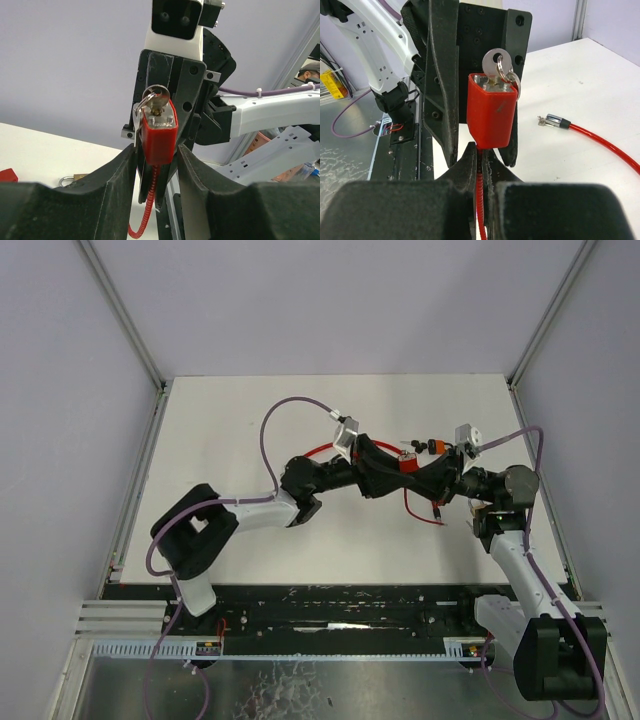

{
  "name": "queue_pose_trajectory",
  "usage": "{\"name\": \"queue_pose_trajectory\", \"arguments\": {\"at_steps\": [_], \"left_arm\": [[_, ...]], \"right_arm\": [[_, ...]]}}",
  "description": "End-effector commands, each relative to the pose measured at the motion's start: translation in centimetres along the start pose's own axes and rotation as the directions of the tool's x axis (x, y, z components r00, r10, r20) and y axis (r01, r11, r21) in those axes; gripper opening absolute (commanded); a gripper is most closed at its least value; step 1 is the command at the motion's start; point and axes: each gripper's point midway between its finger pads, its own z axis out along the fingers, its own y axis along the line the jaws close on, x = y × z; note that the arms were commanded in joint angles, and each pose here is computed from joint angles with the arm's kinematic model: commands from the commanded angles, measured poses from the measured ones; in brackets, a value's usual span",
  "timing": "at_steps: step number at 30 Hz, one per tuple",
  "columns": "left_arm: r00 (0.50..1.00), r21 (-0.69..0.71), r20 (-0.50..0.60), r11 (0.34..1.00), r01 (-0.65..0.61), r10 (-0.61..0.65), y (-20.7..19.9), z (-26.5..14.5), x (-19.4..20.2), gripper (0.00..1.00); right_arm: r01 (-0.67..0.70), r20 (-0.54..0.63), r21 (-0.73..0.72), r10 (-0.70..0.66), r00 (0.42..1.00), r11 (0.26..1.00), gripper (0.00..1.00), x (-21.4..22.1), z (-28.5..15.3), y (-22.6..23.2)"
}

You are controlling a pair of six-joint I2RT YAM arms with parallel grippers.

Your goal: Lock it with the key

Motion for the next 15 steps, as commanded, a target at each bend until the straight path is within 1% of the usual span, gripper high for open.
{"name": "queue_pose_trajectory", "arguments": {"at_steps": [1,3,7,10,14,15], "left_arm": [[0.998,0.063,0.049,0.997,-0.04,0.037,-1.1,0.4,-1.8,0.36],[0.997,0.057,0.06,0.997,-0.043,0.04,-1.2,0.3,-2.0,0.34],[0.996,0.047,0.085,0.998,-0.044,0.04,-1.3,-0.1,-2.5,0.39],[0.995,0.052,0.098,0.998,-0.039,0.034,-1.6,-0.2,-2.9,0.39],[0.993,0.029,0.118,0.999,-0.025,0.022,-1.3,-0.3,-3.2,0.34],[0.992,0.026,0.122,0.999,-0.023,0.02,-1.3,-0.3,-3.2,0.28]], "right_arm": [[0.083,0.025,-0.001,-0.083,0.996,0.997,0.0,-2.4,0.1,0.4],[0.081,0.022,-0.001,-0.081,0.996,0.997,0.0,-2.3,0.1,0.3],[0.078,0.019,0.001,-0.078,0.997,0.997,0.0,-2.0,0.1,0.2],[0.074,0.018,0.003,-0.074,0.997,0.997,0.0,-1.9,0.1,0.0],[0.074,0.014,-0.001,-0.074,0.997,0.997,0.0,-1.6,0.0,0.1],[0.073,0.013,-0.002,-0.073,0.997,0.997,0.0,-1.5,0.0,0.1]]}}
